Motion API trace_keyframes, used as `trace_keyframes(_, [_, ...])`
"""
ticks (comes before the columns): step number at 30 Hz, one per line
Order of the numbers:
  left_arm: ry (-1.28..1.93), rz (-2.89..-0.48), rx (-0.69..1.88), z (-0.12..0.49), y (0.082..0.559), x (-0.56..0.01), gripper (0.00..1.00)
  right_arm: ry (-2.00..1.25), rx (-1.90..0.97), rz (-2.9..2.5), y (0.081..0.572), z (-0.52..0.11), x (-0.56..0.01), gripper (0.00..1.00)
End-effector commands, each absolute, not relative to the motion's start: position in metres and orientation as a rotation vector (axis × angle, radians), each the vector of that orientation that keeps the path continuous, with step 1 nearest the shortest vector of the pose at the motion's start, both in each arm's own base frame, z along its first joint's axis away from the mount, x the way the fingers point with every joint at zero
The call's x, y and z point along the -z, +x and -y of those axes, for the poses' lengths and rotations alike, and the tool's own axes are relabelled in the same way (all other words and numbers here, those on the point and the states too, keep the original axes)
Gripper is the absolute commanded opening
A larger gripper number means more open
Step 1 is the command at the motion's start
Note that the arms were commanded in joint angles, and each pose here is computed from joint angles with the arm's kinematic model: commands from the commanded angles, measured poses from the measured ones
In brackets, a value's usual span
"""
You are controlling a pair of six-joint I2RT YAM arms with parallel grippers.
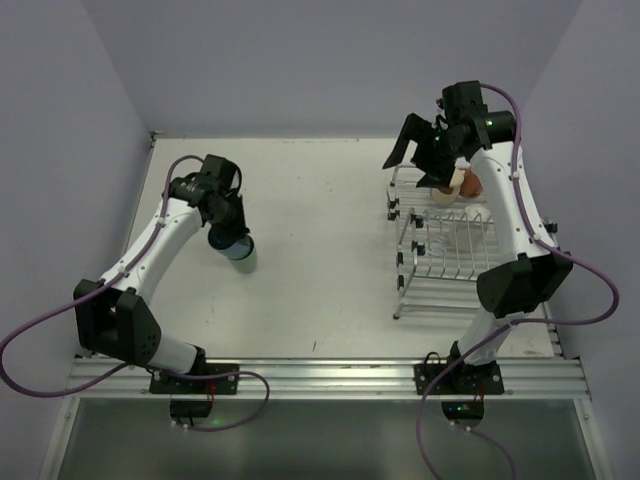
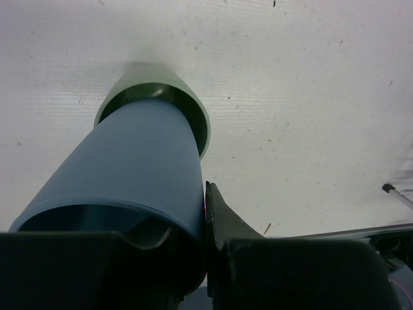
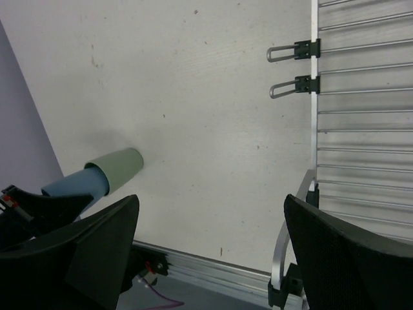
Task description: Unload the cups from the dish rack
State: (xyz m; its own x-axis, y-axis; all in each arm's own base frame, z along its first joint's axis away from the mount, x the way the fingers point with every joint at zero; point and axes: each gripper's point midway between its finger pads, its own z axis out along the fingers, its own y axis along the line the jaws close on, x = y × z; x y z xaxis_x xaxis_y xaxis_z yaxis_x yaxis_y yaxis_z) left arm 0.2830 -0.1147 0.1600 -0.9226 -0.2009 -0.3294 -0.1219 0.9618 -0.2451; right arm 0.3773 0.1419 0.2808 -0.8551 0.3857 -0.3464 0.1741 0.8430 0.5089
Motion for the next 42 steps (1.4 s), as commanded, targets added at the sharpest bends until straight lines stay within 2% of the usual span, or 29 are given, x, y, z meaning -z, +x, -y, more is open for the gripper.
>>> trace_keyframes(1, [-0.167, -2.777, 0.312, 0.118, 0.281, -0.153, 0.0, 0.453, -0.446, -2.529, 0.38, -0.11, -0.296, 0.95])
trace_keyframes(6, [-0.149, -2.791, 0.285, 0.118, 0.283, -0.146, 0.06, 0.533, -0.269, -2.515, 0.378, -0.08, -0.29, 0.95])
trace_keyframes(7, [-0.147, -2.785, 0.283, 0.118, 0.285, -0.146, 0.09, 0.56, -0.229, -2.51, 0.378, -0.072, -0.287, 0.95])
trace_keyframes(8, [-0.143, -2.786, 0.279, 0.118, 0.285, -0.144, 0.18, 0.585, -0.184, -2.501, 0.378, -0.063, -0.285, 0.95])
trace_keyframes(9, [-0.145, -2.783, 0.27, 0.117, 0.286, -0.143, 0.22, 0.606, -0.163, -2.494, 0.378, -0.055, -0.285, 0.95])
trace_keyframes(17, [-0.119, -2.746, 0.279, 0.12, 0.297, -0.143, 0.5, 0.748, 0.061, -2.489, 0.367, -0.006, -0.272, 0.95])
trace_keyframes(23, [-0.096, -2.667, 0.339, 0.128, 0.311, -0.156, 0.57, 0.952, 0.127, -2.492, 0.352, 0.029, -0.265, 0.96])
trace_keyframes(32, [-0.073, -2.6, 0.373, 0.134, 0.324, -0.169, 0.66, 1.218, 0.102, -2.545, 0.342, 0.032, -0.235, 0.98])
trace_keyframes(42, [-0.07, -2.56, 0.372, 0.133, 0.328, -0.18, 0.69, 1.541, 0.141, -2.448, 0.324, 0.046, -0.216, 0.99])
